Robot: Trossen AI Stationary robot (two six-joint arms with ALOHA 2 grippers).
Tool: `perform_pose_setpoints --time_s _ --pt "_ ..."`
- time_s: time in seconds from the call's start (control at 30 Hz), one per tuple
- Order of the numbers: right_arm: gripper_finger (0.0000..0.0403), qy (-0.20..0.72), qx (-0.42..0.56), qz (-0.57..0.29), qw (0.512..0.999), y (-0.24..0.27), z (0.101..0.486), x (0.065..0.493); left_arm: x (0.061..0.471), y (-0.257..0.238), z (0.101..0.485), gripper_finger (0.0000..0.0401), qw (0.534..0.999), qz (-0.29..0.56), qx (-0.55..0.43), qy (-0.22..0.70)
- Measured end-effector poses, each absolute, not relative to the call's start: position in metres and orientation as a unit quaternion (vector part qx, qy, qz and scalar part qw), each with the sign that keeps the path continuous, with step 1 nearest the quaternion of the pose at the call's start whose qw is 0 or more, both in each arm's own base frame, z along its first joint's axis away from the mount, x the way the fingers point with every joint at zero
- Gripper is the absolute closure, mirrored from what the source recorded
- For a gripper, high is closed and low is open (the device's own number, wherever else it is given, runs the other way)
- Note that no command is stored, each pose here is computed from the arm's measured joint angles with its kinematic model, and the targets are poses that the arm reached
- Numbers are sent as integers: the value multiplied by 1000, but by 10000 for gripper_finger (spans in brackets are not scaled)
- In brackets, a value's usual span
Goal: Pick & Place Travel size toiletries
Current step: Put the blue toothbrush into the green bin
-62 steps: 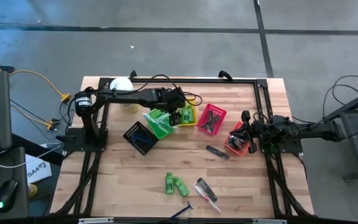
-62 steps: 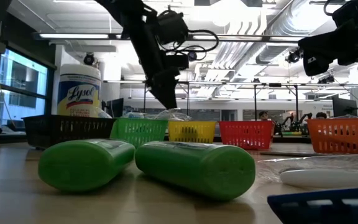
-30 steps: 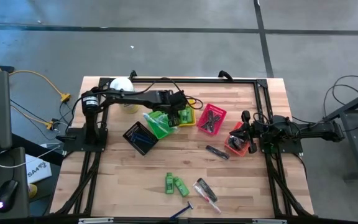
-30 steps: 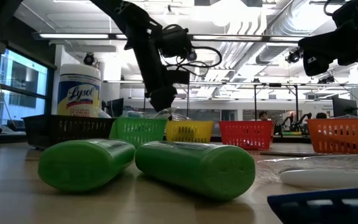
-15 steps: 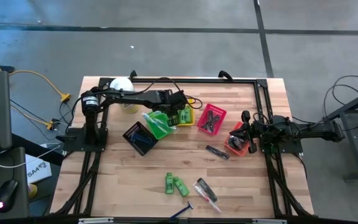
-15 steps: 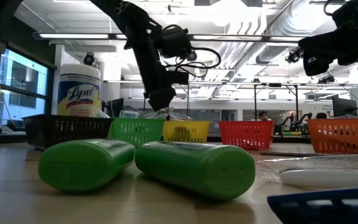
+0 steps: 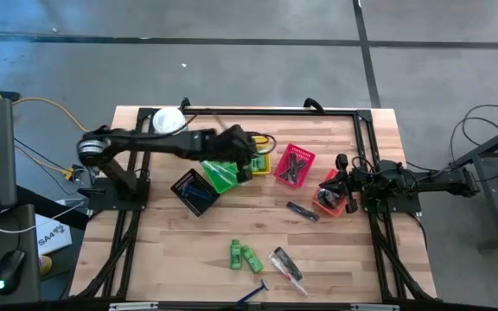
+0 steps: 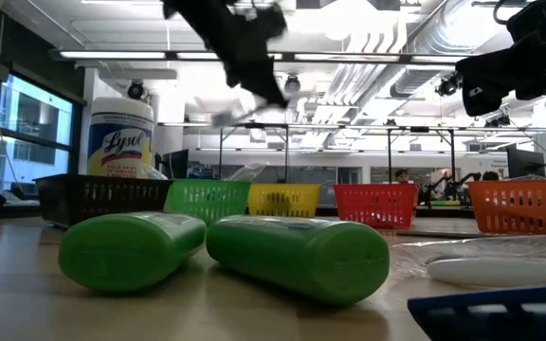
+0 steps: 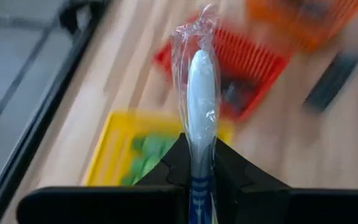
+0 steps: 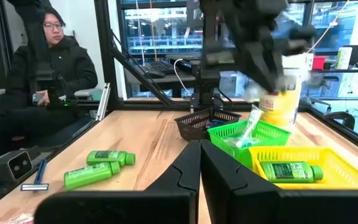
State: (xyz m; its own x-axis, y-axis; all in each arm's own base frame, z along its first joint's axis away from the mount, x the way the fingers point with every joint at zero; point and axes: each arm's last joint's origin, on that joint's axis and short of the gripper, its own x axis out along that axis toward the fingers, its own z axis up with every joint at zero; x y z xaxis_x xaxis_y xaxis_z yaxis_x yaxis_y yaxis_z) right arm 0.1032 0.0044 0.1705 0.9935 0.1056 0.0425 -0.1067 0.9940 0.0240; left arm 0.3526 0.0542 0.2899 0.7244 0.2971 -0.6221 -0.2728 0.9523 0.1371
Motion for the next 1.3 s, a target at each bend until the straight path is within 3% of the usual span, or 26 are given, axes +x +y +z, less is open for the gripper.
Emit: perform_pose_setpoints --time_s 0.13,0.27,0.43,0.7,0.97,1.3 --pt "398 -18 14 59 998 5 170 103 327 33 300 376 958 161 -62 227" --pt "398 -18 14 62 998 5 170 103 297 13 286 376 953 202 -148 168" --pt "398 -21 14 62 998 5 171 103 268 -10 252 376 914 326 -214 110" --pt "398 -23 14 62 998 5 171 103 249 -25 207 376 827 502 -245 -65" --pt "398 -23 14 62 998 5 171 103 265 -24 173 376 784 570 -222 -106" --pt "398 -22 15 63 998 5 171 103 288 -7 156 376 777 587 -214 -78"
